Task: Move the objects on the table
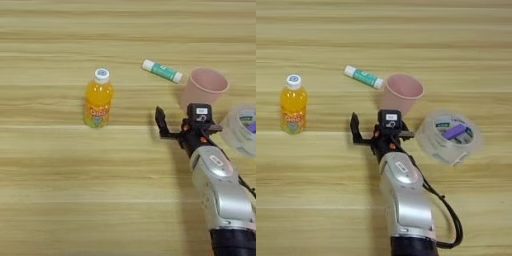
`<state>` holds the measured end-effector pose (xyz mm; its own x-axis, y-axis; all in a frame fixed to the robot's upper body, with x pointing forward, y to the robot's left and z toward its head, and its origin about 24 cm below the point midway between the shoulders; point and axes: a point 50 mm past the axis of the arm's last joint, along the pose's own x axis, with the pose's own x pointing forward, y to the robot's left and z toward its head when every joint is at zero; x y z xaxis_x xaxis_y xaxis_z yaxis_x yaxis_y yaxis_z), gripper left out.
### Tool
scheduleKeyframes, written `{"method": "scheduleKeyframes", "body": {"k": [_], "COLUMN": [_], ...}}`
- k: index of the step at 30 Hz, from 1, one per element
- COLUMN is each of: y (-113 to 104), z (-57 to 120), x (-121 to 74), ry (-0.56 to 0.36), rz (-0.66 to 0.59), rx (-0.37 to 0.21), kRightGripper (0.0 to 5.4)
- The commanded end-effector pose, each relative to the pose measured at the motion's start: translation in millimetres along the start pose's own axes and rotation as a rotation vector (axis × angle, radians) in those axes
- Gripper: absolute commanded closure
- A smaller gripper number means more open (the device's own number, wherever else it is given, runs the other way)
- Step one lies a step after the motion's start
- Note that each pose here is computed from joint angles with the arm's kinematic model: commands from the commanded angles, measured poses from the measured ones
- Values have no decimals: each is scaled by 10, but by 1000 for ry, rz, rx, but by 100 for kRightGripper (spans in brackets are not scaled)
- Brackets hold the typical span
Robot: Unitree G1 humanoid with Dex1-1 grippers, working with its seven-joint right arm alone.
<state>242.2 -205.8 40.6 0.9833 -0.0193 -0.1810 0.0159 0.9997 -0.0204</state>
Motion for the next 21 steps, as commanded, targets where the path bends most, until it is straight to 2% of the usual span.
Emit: {"method": "scheduleKeyframes", "body": {"k": [1, 10, 14, 21], "y": [-18, -197, -320, -555], "z": [261, 329, 443, 587], "x": [-40, -279, -404, -442], "ry": [-100, -86, -106, -127], "rz": [20, 11, -6, -62], "rx": [-75, -157, -237, -310], "kRightGripper": [5, 5, 5, 5]}}
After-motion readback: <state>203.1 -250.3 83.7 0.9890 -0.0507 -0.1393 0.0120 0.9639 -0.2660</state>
